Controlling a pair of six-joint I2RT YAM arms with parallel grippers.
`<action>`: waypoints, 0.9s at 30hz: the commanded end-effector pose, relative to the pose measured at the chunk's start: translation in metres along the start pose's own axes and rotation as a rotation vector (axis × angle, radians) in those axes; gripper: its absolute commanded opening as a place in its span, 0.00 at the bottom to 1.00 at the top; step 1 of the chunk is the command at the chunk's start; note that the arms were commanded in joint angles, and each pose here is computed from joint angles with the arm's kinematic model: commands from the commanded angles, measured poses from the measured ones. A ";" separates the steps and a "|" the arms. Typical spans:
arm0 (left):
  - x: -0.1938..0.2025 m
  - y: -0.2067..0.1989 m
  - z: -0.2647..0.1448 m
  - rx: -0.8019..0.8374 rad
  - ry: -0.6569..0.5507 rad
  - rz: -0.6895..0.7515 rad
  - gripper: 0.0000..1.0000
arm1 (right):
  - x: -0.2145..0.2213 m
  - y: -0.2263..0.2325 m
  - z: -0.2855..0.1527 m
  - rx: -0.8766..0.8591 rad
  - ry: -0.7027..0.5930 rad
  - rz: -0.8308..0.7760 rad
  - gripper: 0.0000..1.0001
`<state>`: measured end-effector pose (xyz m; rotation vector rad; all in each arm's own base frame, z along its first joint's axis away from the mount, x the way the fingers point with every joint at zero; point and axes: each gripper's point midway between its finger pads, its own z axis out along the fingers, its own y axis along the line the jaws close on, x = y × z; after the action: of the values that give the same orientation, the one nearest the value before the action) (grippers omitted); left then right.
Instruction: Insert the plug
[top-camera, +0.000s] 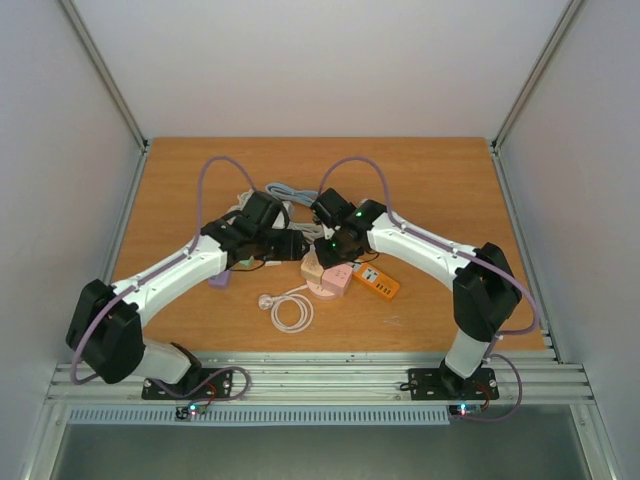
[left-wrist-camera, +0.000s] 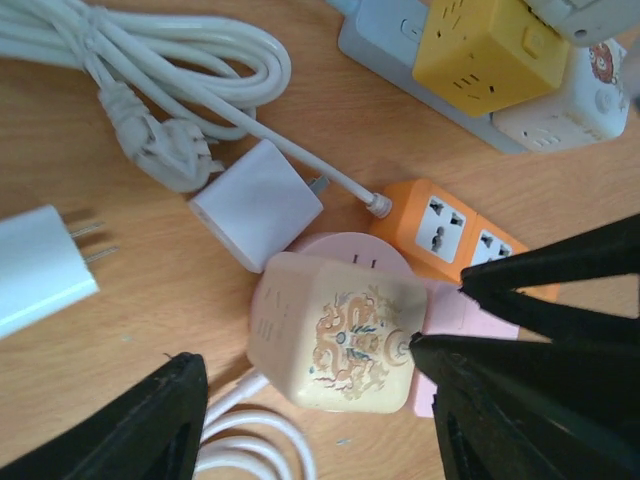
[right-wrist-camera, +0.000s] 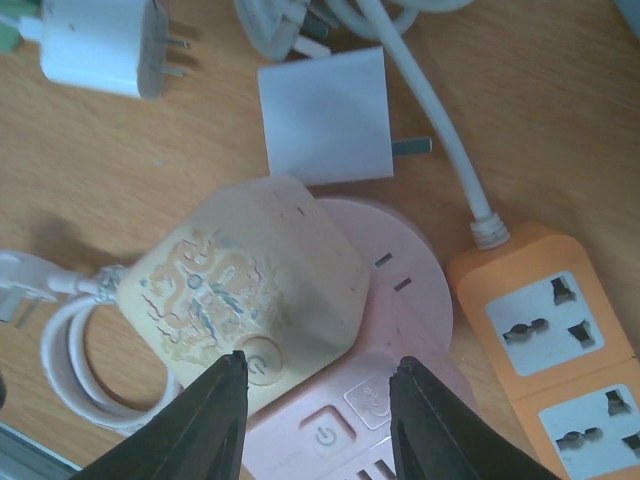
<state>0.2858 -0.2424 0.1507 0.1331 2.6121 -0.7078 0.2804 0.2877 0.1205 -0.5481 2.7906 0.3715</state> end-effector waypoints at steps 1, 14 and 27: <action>-0.002 -0.010 0.014 0.087 0.003 -0.037 0.60 | 0.010 0.006 0.002 -0.015 0.057 -0.059 0.41; 0.034 0.004 0.050 0.085 0.159 -0.062 0.47 | 0.024 -0.006 0.020 0.046 0.124 -0.066 0.32; 0.079 0.042 0.064 -0.111 0.249 -0.034 0.36 | 0.016 -0.014 0.020 0.115 0.079 -0.058 0.33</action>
<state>0.2694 -0.2662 0.0921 0.1564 2.7533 -0.8562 0.2744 0.2843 0.1064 -0.6417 2.8208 0.2824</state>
